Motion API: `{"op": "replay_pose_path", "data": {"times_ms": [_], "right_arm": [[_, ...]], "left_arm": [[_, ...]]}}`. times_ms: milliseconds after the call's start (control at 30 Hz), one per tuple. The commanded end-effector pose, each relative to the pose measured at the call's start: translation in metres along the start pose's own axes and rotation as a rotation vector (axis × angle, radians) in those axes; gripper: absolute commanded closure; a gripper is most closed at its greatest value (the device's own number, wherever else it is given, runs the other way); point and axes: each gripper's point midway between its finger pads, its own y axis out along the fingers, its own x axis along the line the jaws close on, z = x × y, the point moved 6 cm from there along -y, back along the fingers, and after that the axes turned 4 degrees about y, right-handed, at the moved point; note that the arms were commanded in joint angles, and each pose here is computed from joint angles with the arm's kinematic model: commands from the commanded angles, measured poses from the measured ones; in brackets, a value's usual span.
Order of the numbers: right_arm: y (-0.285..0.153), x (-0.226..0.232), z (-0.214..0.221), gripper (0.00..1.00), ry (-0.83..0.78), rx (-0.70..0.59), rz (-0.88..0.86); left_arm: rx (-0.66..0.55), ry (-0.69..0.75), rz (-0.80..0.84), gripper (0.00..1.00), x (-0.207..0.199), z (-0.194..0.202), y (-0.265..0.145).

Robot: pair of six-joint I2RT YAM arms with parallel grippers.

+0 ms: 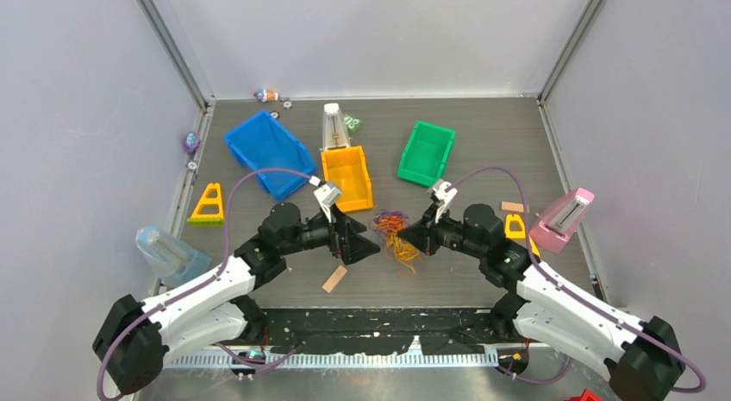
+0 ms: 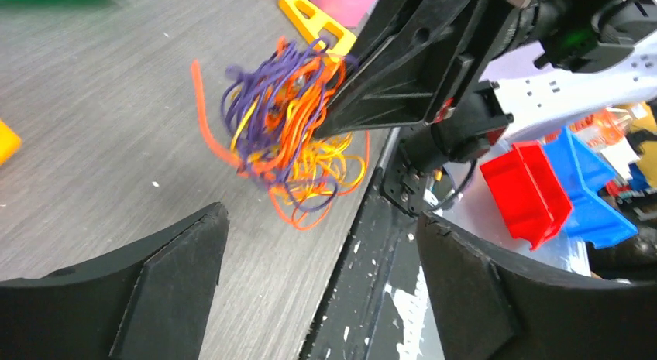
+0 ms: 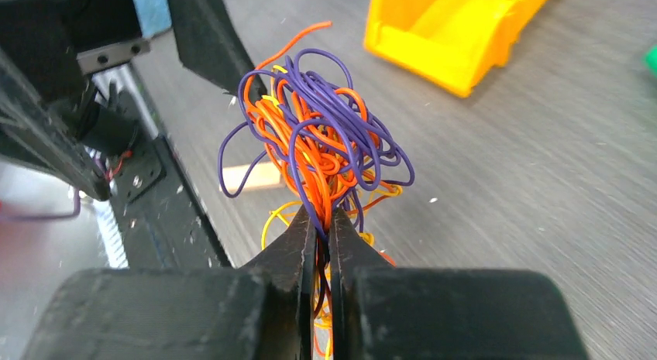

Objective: Untangle the cables

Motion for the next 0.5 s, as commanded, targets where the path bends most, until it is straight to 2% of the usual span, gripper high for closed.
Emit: {"op": "replay_pose_path", "data": {"times_ms": [0,100,167,467], "right_arm": [[-0.013,-0.007,-0.035,0.95,0.054,-0.205,0.161],[-0.018,-0.007,-0.045,0.95,0.166,-0.254,0.221],[-0.02,0.001,-0.053,0.95,0.199,-0.274,0.192],[-0.024,0.026,-0.077,0.95,0.228,-0.29,0.06]], "left_arm": [[-0.092,0.035,-0.099,0.06,0.008,-0.007,-0.007],[-0.147,0.022,-0.152,0.05,0.016,-0.004,-0.01],[-0.193,0.024,-0.167,0.05,0.02,-0.003,-0.011],[-0.288,0.111,-0.096,0.08,0.013,-0.01,-0.004]]}}
